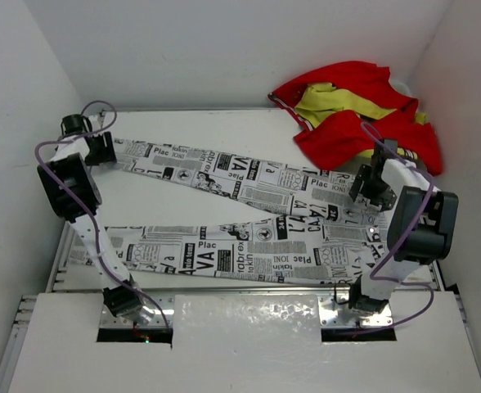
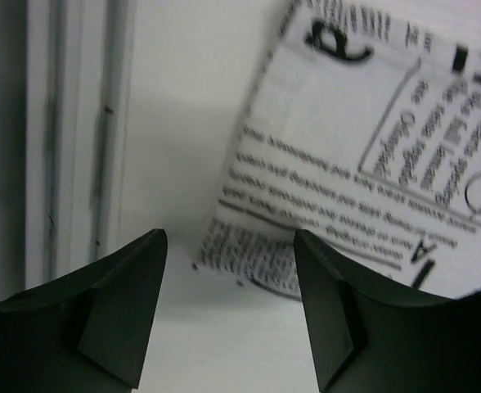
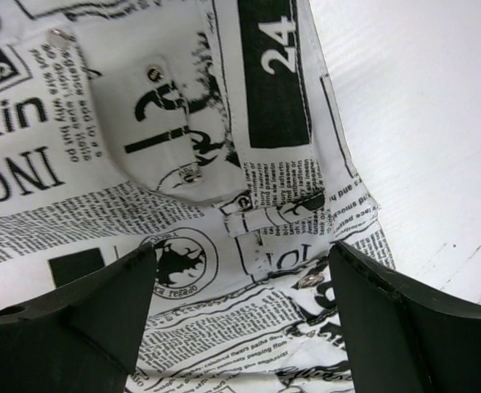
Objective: Fold and stack the trousers
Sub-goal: Fold the trousers
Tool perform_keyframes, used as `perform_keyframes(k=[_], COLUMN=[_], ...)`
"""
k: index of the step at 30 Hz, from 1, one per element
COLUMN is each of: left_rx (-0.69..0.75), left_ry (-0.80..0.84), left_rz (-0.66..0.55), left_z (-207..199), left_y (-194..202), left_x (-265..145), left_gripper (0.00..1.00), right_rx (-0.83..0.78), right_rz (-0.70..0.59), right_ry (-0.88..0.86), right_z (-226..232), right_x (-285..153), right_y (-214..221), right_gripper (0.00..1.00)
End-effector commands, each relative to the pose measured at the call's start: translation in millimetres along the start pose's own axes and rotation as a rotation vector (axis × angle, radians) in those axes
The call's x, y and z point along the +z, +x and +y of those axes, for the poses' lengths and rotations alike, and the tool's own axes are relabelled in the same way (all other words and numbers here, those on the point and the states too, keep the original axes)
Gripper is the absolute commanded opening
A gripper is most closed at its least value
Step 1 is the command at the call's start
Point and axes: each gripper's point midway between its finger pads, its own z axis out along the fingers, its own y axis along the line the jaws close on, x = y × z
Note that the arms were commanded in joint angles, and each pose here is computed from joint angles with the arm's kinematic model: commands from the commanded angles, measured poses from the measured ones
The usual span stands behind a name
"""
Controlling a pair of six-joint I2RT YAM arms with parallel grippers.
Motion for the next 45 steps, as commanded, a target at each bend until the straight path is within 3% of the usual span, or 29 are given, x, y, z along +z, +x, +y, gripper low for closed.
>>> perform_keyframes(k=[1, 3, 5, 7, 11, 15, 18, 22, 26, 29, 31, 35, 39, 42, 45], left_rx=[-0.03, -0.027, -0.023, -0.013, 0.027, 0.079, 0.087, 0.164, 0.178, 0.157, 0.143, 0.093, 0.006, -0.047, -0.099], left_ry=[0.042, 0.078, 0.089, 0.101, 0.112, 0.041, -0.03, -0.084, -0.023, 0.019, 0.042, 0.045, -0.008, 0.015, 0.013], left_rz=[0.095, 0.112, 0.118, 0.132, 0.148, 0.151, 0.237, 0.319, 0.287, 0.275, 0.236, 0.149, 0.025, 0.047, 0.146], left_z=[-23, -32, -36, -37, -27, 14, 56, 73, 61, 57, 55, 60, 73, 74, 78], left_y=[38, 53, 58, 62, 71, 83, 115, 142, 134, 122, 102, 64, 25, 29, 56], left_x=[-9, -6, -5, -7, -30, -77, -106, -126, -132, -131, -136, -140, -134, -114, -84], left_gripper=[0.61, 0.5, 0.15, 0.0, 0.0, 0.0, 0.0, 0.0, 0.0, 0.37, 0.46, 0.5, 0.53, 0.53, 0.53], right_rx=[-0.004, -0.003, 0.0, 0.005, 0.011, 0.009, 0.001, 0.024, 0.077, 0.11, 0.107, 0.095, 0.148, 0.141, 0.121], right_rz=[-0.069, -0.07, -0.07, -0.076, -0.066, -0.032, -0.039, -0.101, -0.185, -0.237, -0.248, -0.276, -0.214, -0.164, -0.105], right_ry=[0.01, 0.014, 0.018, 0.023, 0.026, 0.036, 0.03, -0.035, -0.121, -0.187, -0.222, -0.247, -0.151, -0.128, -0.07], right_z=[2, 1, 1, 0, -1, -3, -2, 10, 32, 53, 66, 88, 79, 80, 75], right_x=[-20, -20, -19, -20, -17, -9, -6, -9, -14, -9, -5, 4, 36, 55, 71], right_y=[-22, -23, -23, -25, -20, -8, -8, -33, -80, -108, -115, -131, -122, -109, -91], right_gripper=[0.81, 0.81, 0.81, 0.81, 0.82, 0.82, 0.82, 0.82, 0.81, 0.79, 0.77, 0.77, 0.75, 0.75, 0.74])
